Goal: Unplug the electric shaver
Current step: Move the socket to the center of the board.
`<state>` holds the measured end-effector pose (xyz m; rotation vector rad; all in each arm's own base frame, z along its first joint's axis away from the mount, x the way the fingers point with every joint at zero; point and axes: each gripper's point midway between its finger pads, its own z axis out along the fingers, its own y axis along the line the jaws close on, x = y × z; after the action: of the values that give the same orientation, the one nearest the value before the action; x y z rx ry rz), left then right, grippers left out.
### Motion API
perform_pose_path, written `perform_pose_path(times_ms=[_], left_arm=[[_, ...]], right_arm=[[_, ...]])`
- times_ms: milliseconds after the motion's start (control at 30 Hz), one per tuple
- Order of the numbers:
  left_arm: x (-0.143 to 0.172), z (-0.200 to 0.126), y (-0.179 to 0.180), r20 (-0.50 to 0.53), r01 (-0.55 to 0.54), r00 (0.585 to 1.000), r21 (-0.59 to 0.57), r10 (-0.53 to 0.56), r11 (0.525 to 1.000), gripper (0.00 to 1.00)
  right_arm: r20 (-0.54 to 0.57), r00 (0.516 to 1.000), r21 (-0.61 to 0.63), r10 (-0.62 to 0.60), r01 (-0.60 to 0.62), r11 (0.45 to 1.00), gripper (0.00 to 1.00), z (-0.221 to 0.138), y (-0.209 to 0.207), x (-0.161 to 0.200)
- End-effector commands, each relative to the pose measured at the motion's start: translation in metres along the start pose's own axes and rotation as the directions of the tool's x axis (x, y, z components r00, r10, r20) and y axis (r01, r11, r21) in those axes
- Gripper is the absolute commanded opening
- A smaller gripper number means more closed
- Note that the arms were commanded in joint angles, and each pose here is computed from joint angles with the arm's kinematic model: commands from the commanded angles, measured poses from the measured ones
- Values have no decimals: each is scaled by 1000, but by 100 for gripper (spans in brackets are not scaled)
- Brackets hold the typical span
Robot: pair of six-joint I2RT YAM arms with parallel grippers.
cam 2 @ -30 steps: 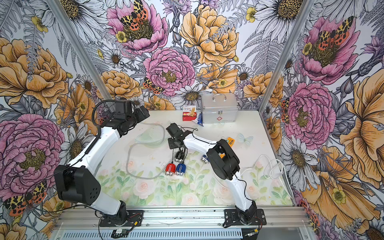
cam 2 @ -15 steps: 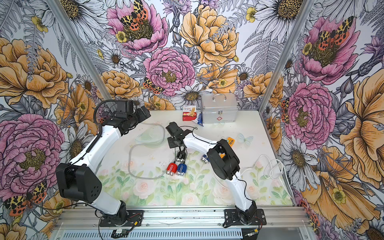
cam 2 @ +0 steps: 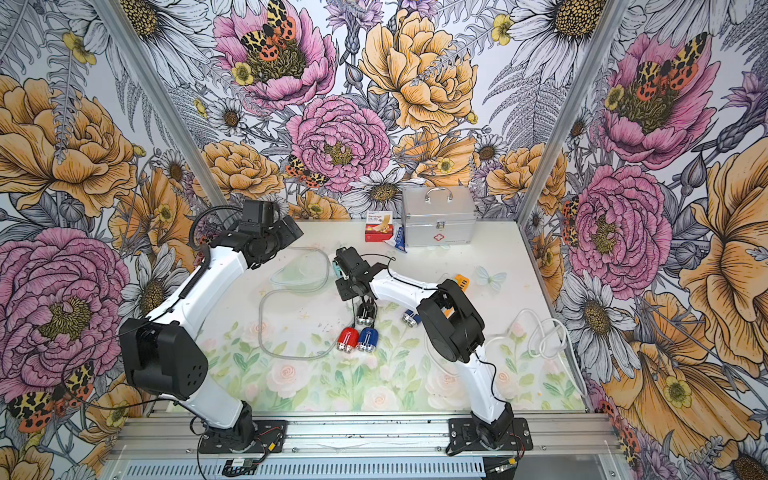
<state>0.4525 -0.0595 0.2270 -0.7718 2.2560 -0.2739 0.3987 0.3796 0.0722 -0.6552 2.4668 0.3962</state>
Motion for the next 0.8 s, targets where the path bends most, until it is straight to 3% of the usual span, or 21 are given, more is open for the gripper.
perform_pose_path(times_ms=[0, 367, 600, 767], left_arm=[[7, 7, -1, -26, 71, 997, -39, -72, 997, 99], [48, 69, -35, -207, 143, 966, -73, -155, 987, 99], [91, 113, -58, -397, 212, 889, -89, -230, 973, 99], [103, 123, -57, -420, 229, 866, -150, -272, 962, 98]], right_arm=[[-132, 989, -25, -68, 65, 998, 24, -3, 6, 42], [-149, 976, -42, -158, 153, 987, 23, -18, 5, 59], [-163, 969, -18, -184, 183, 983, 24, -18, -2, 67], [-153, 965, -13, -212, 212, 977, 24, -19, 8, 66]])
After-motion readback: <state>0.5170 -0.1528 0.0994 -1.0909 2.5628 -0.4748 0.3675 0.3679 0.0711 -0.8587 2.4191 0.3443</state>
